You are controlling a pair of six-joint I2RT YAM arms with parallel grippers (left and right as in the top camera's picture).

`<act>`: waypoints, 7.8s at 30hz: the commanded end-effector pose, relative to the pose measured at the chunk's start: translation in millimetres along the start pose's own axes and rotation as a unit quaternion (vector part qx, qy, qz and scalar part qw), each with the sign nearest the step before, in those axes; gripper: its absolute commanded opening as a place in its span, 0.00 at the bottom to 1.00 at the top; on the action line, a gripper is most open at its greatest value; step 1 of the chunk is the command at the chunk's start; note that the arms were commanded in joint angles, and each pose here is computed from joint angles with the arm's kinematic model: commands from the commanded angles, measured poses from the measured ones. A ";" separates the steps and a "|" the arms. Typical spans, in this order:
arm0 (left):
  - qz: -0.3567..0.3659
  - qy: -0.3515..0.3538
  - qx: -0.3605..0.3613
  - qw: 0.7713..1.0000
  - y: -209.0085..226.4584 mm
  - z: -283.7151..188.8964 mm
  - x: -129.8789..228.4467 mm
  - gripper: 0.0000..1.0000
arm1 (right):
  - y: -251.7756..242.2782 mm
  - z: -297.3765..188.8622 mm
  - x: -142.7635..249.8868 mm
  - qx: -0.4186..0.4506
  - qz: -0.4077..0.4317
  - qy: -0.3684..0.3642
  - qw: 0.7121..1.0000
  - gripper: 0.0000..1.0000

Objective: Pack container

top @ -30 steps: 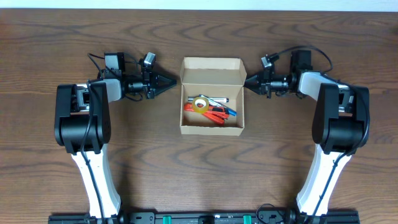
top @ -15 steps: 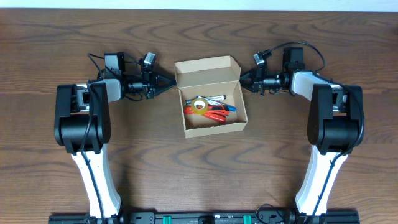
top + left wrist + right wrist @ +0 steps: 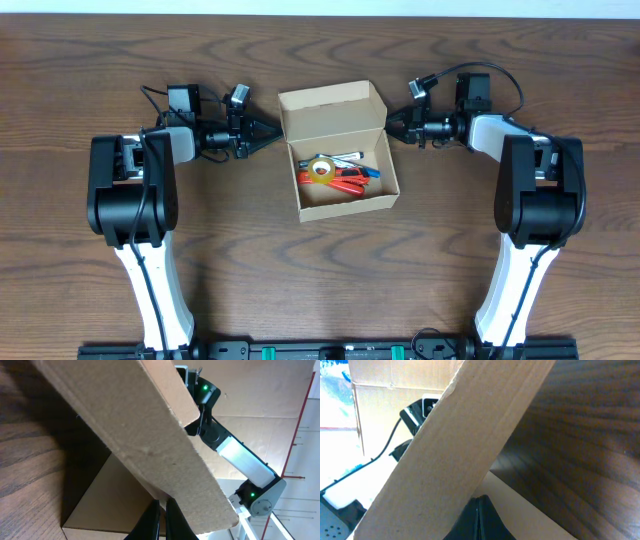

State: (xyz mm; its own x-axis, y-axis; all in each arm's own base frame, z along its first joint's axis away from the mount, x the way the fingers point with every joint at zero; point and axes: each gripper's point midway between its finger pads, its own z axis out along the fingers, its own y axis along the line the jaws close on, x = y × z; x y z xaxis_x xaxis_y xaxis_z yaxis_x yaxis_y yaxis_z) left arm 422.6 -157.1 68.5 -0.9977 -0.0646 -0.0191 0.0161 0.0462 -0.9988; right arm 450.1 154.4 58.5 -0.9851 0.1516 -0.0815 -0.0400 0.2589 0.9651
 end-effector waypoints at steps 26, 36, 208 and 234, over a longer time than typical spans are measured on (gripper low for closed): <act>0.018 0.002 0.005 1.000 -13.6 -0.7 0.0 0.06 | 60.9 -9.8 -5.3 -0.027 -0.075 -0.007 0.997 0.01; 0.104 -0.002 -0.001 0.995 -69.4 3.4 -5.0 0.06 | 80.8 -12.6 -4.9 -0.030 -0.097 -0.011 0.995 0.01; 0.329 -0.265 -0.536 0.731 -188.9 -183.1 150.4 0.95 | 100.1 -232.4 135.5 0.543 -0.270 -0.220 0.764 0.75; 0.306 -0.256 -0.661 0.635 -151.7 -180.3 195.6 0.95 | 73.2 -225.4 159.4 0.537 -0.242 -0.232 0.774 0.66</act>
State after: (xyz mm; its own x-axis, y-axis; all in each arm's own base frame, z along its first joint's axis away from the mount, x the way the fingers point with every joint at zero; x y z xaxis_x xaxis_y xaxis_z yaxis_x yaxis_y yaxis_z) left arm 214.1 -7.3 232.9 -0.6579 0.1080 -0.7453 0.0723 0.9942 0.0802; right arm 255.2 -15.4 178.7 -0.7142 0.0273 -0.6994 0.0001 0.9992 0.0389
